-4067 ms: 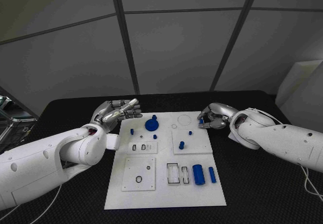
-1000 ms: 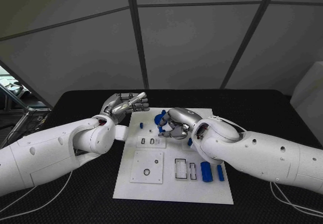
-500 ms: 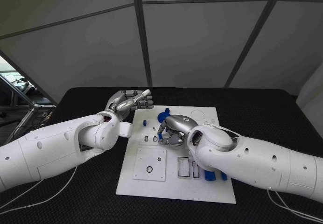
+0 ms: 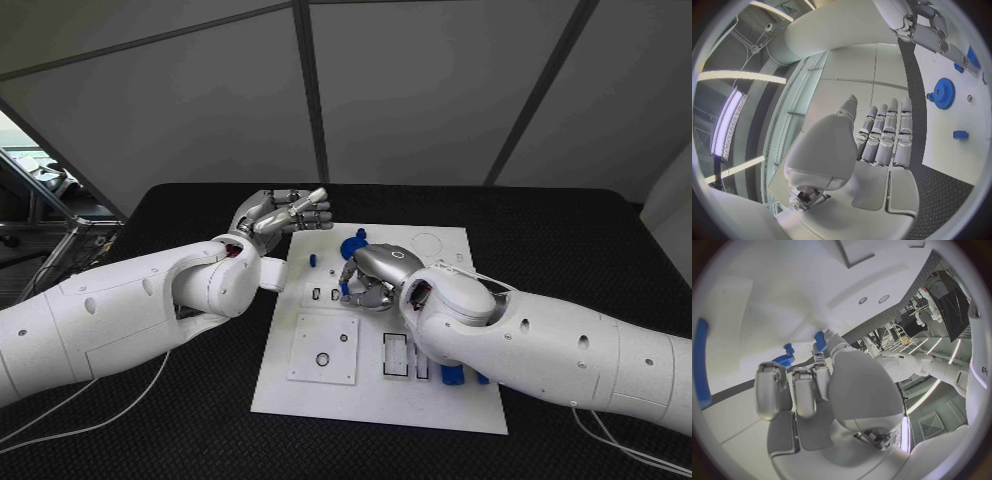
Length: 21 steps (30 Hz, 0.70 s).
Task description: Assemble the parts on the task board
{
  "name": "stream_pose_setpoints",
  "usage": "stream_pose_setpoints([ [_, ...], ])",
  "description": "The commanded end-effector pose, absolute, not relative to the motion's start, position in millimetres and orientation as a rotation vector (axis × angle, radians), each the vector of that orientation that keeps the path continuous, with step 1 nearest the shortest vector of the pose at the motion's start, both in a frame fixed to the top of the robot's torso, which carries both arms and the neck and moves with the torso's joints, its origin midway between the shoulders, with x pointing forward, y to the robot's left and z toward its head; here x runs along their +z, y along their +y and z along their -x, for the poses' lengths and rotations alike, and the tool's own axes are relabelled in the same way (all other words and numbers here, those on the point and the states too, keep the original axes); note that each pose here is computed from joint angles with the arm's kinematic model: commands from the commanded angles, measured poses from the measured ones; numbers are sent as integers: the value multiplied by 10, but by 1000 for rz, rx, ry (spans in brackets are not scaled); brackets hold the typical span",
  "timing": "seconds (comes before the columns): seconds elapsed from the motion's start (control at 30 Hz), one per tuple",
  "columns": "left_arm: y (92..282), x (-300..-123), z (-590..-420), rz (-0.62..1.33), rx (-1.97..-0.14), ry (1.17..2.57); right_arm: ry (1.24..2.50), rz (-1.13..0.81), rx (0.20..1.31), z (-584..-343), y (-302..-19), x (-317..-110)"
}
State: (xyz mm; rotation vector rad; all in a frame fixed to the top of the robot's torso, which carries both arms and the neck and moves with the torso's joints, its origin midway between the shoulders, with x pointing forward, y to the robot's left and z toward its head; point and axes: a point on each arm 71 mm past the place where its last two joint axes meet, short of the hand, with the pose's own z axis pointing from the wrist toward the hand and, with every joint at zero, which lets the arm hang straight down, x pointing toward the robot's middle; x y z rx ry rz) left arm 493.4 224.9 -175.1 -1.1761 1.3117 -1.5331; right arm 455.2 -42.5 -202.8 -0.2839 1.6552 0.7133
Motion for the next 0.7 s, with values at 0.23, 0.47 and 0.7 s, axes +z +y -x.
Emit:
stream_pose_setpoints([
  [0.23, 2238, -1731, -4936, 1167, -1544, 1307, 1666, 307, 692, -4561, -432, -2058],
  [0.47, 2240, -1731, -4936, 1168, -1543, 1307, 1680, 319, 690, -4560, -419, -2072],
  [0.7, 2245, -1730, -4935, 1168, -1541, 1306, 1694, 308, 692, -4565, -422, -2083],
])
